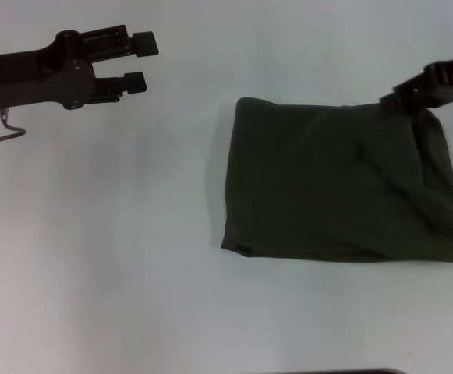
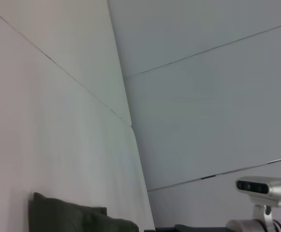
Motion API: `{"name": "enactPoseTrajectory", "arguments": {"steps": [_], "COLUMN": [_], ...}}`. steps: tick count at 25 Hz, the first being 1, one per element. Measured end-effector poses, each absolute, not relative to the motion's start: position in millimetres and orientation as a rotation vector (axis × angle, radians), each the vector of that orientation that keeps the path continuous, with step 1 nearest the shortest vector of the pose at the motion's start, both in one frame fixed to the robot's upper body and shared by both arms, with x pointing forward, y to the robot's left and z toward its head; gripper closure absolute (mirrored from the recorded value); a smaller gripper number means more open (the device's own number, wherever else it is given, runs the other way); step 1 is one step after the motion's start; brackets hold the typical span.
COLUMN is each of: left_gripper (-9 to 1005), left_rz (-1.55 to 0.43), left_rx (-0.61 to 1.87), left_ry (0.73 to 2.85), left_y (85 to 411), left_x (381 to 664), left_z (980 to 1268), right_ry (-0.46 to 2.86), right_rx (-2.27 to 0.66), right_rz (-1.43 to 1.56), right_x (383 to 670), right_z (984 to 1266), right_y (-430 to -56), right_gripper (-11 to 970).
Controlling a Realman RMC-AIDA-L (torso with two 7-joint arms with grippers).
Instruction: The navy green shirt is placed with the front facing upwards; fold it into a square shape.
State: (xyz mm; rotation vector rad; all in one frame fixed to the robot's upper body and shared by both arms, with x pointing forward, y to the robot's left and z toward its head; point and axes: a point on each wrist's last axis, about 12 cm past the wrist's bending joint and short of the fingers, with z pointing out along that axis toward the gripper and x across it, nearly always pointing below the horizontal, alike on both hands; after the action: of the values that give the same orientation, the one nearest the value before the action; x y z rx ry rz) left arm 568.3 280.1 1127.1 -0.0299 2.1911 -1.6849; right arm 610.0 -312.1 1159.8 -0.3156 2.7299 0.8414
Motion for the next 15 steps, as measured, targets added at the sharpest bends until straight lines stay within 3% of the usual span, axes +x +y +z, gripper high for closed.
{"name": "enactPoseTrajectory", "arguments": {"steps": [6, 15], "left_gripper": [168, 168], "left_rz": [-1.680, -1.668], "left_rx": [-0.043, -0.060], "left_ry": [2.189, 2.189], "left_y": [280.6, 283.5], "left_x": [568.0, 567.4], "left_z": [1125.7, 1124.1], "right_ry": [2.723, 2.787], "right_rx": [-0.389, -0.462], "right_rz": [0.979, 0.986], "right_x": [608.2, 607.5], "right_z": [1158.1, 1127.5], "right_y": [-287.3, -244.1], "right_gripper": [416, 416]}}
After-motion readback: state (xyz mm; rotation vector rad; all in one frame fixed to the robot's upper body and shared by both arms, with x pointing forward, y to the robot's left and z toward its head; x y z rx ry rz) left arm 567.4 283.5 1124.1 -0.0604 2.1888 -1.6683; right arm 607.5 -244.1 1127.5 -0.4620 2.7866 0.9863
